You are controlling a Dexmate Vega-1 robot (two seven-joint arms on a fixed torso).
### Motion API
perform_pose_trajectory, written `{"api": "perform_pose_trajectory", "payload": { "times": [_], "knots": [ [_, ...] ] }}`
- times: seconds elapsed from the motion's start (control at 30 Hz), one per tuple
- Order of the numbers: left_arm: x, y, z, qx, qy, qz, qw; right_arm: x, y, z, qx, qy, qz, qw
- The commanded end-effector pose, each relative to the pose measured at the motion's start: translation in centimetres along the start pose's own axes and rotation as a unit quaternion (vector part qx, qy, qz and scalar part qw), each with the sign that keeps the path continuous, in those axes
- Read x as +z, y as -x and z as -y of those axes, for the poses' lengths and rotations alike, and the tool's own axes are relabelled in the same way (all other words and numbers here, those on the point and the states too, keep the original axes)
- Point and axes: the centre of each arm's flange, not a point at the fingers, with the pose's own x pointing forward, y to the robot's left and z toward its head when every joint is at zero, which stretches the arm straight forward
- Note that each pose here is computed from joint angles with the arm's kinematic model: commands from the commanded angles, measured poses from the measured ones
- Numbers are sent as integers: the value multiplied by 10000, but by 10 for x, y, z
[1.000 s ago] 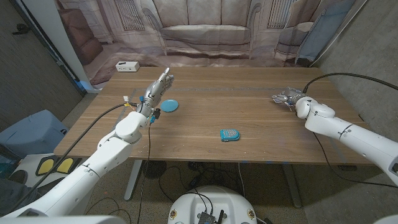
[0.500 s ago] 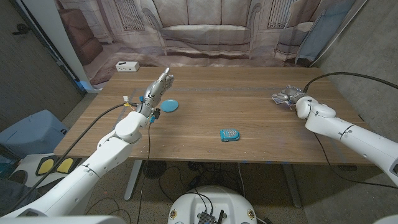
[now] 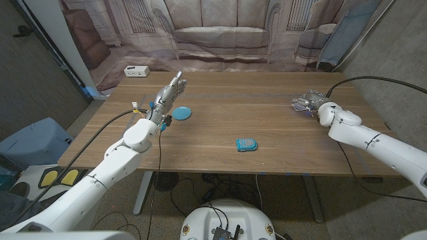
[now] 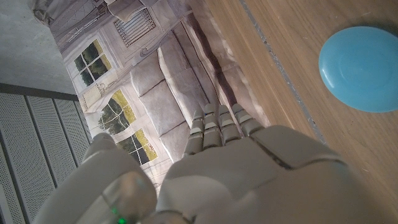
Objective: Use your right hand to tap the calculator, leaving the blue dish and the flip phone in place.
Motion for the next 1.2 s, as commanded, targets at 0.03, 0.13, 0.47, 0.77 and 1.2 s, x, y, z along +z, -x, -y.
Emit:
{"api": "perform_pose_trajectory", "payload": {
  "times": [0.03, 0.13, 0.47, 0.77, 1.2],
  "knots": [
    [-1, -5, 1, -51, 20, -2, 10000, -2, 6, 2, -121, -136, 73, 9998],
    [-2, -6, 1, -54, 17, 6, 10000, -2, 7, 3, -193, -206, 91, 9996],
    [-5, -5, -1, -28, 50, -11, 10000, 0, 9, 7, -288, -372, 192, 9987],
    [-5, -5, -2, -24, 47, 6, 10000, 5, 13, 11, -434, -618, 366, 9965],
    [-2, -8, -5, -49, 32, 59, 10000, 9, 27, 16, -912, -1207, 690, 9861]
  ]
}}
